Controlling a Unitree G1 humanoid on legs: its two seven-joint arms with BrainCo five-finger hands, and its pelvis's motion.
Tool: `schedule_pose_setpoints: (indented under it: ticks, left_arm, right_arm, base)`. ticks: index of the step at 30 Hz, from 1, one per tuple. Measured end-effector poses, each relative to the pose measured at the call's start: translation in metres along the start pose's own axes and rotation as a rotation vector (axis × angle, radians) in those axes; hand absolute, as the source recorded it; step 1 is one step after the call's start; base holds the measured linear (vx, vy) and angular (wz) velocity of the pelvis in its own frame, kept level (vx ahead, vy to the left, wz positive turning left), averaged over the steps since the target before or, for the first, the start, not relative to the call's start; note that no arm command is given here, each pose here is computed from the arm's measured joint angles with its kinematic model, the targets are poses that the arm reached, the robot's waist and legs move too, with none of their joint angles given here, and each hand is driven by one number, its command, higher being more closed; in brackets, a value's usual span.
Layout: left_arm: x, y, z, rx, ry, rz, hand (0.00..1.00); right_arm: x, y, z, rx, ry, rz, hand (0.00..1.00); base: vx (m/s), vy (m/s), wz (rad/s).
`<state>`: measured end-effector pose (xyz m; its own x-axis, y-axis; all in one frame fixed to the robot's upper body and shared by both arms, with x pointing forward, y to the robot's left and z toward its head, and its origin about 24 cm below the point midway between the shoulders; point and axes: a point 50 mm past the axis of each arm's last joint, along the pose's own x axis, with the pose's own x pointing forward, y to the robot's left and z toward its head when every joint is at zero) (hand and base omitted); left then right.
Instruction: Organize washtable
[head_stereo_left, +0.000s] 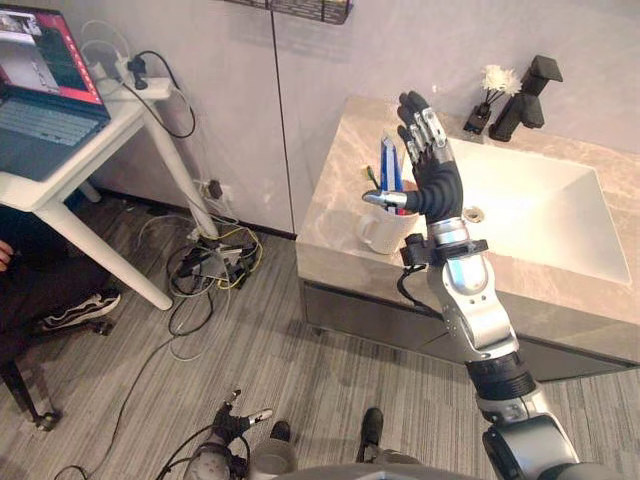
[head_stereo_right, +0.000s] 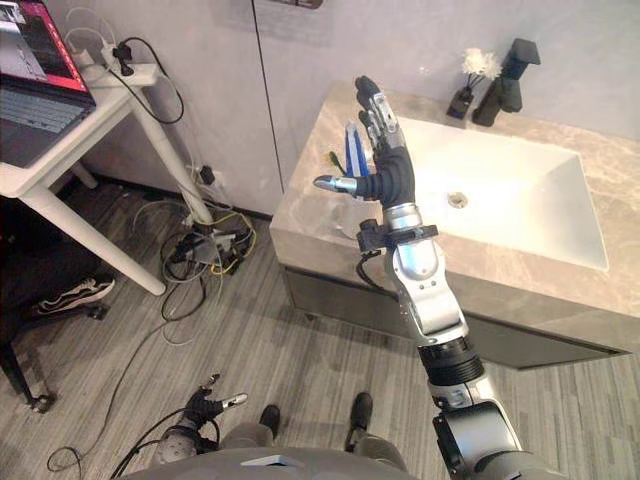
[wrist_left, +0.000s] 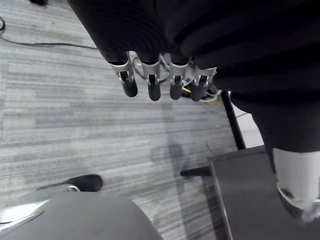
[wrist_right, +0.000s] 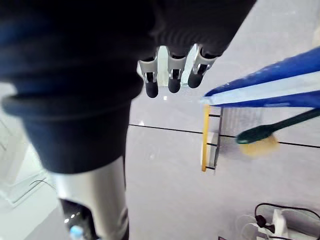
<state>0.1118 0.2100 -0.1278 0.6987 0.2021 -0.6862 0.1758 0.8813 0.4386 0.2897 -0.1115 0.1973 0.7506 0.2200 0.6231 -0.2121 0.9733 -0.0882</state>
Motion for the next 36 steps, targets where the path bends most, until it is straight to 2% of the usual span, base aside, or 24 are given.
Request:
schedule_pose_setpoints:
  ticks: [12,21,25,30,36]
  left_arm:
    - [0.0,-0.002,-0.005,0.015,0.02,-0.023,0.0]
    - [-0.001,-0.006,-0.013,0.034,0.052,-0.049,0.0]
    - [-0.001,-0.006,-0.013,0.041,0.051,-0.052,0.0]
    - [-0.004,-0.01,-0.021,0.054,0.084,-0.069,0.0]
    - [-0.005,-0.017,-0.019,0.041,0.084,-0.063,0.0]
  right_arm:
    - [0.002,-0.023,0.026,-0.029,-0.129,-0.104,0.0]
    - [-0.007,-0.063,0.072,-0.106,-0.343,-0.291,0.0]
    - [-0.037,-0.097,0.084,-0.2,-0.377,-0.451,0.0]
    - [-0.085,-0.132,0.081,-0.299,-0.275,-0.648,0.0]
    - [-0.179,-0.148,0.05,-0.375,0.069,-0.947,0.0]
  base:
    - [-0.01,0.002,-0.03]
    - [0.01,0.004,-0.05]
    - [0.0,0.001,-0.01]
    - [0.02,0.004,-0.09]
    - [0.0,0.007,-0.1]
